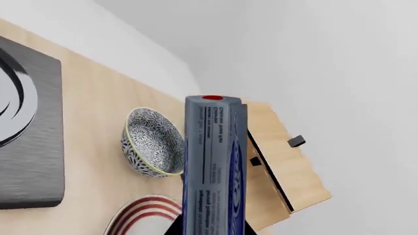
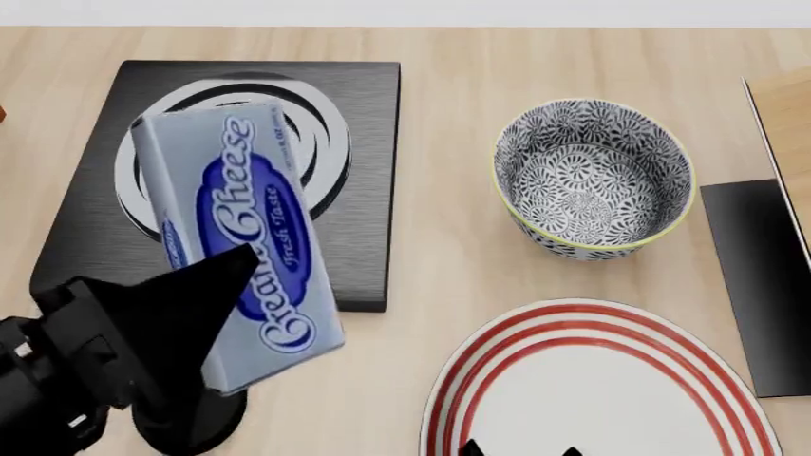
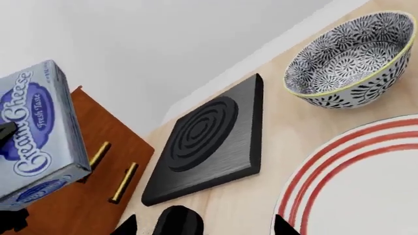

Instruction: Pick up the cream cheese and put it in the bowl.

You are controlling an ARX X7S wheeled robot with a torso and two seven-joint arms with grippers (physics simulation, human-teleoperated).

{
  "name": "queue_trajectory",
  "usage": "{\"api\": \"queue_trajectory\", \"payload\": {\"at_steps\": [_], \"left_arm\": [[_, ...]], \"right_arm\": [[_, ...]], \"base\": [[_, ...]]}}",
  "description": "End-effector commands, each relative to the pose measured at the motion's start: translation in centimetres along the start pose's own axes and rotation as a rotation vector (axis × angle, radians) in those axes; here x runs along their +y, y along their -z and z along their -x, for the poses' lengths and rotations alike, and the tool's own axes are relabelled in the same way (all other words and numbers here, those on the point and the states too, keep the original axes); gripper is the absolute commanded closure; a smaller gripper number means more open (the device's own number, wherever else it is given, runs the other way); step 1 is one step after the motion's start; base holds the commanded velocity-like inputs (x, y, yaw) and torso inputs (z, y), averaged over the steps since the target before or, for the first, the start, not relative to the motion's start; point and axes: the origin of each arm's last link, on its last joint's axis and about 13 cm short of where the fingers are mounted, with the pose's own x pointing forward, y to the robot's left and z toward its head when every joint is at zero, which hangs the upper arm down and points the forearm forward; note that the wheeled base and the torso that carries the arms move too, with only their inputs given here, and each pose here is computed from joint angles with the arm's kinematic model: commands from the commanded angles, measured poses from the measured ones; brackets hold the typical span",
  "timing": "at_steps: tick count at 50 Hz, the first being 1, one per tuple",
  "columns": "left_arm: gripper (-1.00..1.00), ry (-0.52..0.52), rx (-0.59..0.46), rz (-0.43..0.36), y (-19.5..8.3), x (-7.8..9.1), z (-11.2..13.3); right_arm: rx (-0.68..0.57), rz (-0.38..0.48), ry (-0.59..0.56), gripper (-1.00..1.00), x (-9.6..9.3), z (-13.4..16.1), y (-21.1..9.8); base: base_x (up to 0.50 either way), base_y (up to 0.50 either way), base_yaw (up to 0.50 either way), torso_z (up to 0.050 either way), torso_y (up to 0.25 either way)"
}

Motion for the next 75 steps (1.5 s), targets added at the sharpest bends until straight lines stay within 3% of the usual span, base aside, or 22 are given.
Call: {"api": "queue_trajectory", "payload": {"at_steps": [1, 8, 12, 17, 25, 53, 75], "left_arm": [[1.0, 0.047, -0.038, 0.094, -0.4, 0.6, -0.8], [1.0, 0.073, -0.023, 0.149, -0.2, 1.0, -1.2], [1.0, 0.08, -0.016, 0.167, 0.0, 1.1, -1.3], [1.0, 0.141, -0.025, 0.169, 0.1, 0.5, -1.2], [1.0, 0.204, -0.022, 0.22, 0.4, 0.4, -1.5], [1.0, 0.226, 0.038, 0.251, 1.6, 0.7, -1.9], [1.0, 0.213, 0.059, 0.242, 2.1, 1.0, -2.1]], "right_arm": [[0.016, -0.266, -0.169, -1.0, -0.6, 0.4, -0.6], [0.021, -0.394, -0.243, -1.0, -1.3, 0.4, -0.9], [0.056, -0.504, -0.367, -1.0, -1.2, 0.7, -1.1], [0.06, -0.591, -0.437, -1.0, -1.4, 0.9, -1.1], [0.06, -0.652, -0.489, -1.0, -1.5, 1.0, -1.1], [0.106, -0.703, -0.543, -1.0, -1.2, -1.3, -1.3], [0.134, -0.689, -0.537, -1.0, -1.2, -2.8, -0.9]], "base": [[0.0, 0.0, 0.0, 0.0, 0.0], [0.0, 0.0, 0.0, 0.0, 0.0], [0.0, 0.0, 0.0, 0.0, 0.0], [0.0, 0.0, 0.0, 0.0, 0.0], [0.0, 0.0, 0.0, 0.0, 0.0], [0.0, 0.0, 0.0, 0.0, 0.001], [0.0, 0.0, 0.0, 0.0, 0.0]]}}
